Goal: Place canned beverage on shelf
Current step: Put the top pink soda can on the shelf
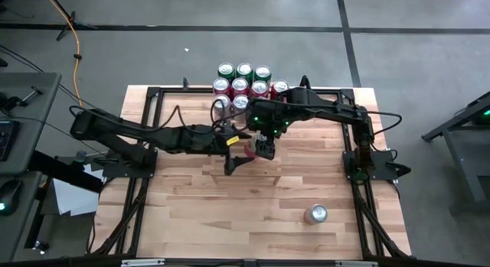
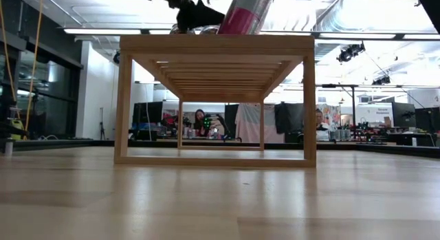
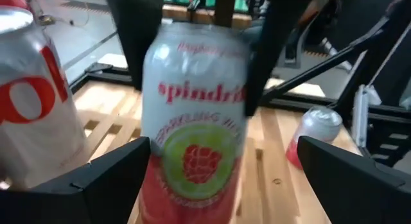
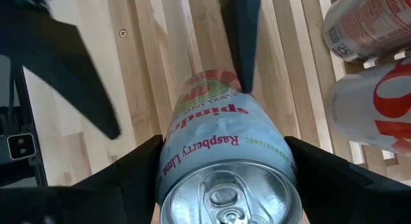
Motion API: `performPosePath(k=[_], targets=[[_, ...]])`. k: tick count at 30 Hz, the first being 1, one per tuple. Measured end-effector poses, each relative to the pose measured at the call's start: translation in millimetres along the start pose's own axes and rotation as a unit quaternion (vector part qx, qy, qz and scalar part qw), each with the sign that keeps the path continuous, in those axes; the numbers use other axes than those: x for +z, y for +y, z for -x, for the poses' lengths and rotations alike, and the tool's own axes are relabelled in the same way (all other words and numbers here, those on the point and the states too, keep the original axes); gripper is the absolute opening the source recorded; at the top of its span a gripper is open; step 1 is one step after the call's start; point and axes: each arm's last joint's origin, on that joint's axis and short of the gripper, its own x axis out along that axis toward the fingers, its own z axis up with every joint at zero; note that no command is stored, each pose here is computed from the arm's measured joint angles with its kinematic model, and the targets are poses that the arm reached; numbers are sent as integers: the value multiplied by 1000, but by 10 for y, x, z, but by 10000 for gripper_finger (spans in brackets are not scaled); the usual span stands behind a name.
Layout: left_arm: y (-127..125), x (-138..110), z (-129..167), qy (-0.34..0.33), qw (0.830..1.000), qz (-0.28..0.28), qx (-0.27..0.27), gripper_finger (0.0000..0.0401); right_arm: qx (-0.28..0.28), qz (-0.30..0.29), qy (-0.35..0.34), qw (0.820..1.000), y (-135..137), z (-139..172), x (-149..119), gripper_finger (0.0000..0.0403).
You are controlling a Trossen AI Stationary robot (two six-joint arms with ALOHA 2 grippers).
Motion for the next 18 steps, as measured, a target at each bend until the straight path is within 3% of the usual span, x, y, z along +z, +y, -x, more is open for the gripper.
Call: performPosePath(k=[14,18], targets=[[104,-244,-329,19,999,37,17,385,12,3,-16,1000,12,5,32,279],[97,-251,-332,21,999,33,16,362,12,10,-16,1000,12,6,31,279]])
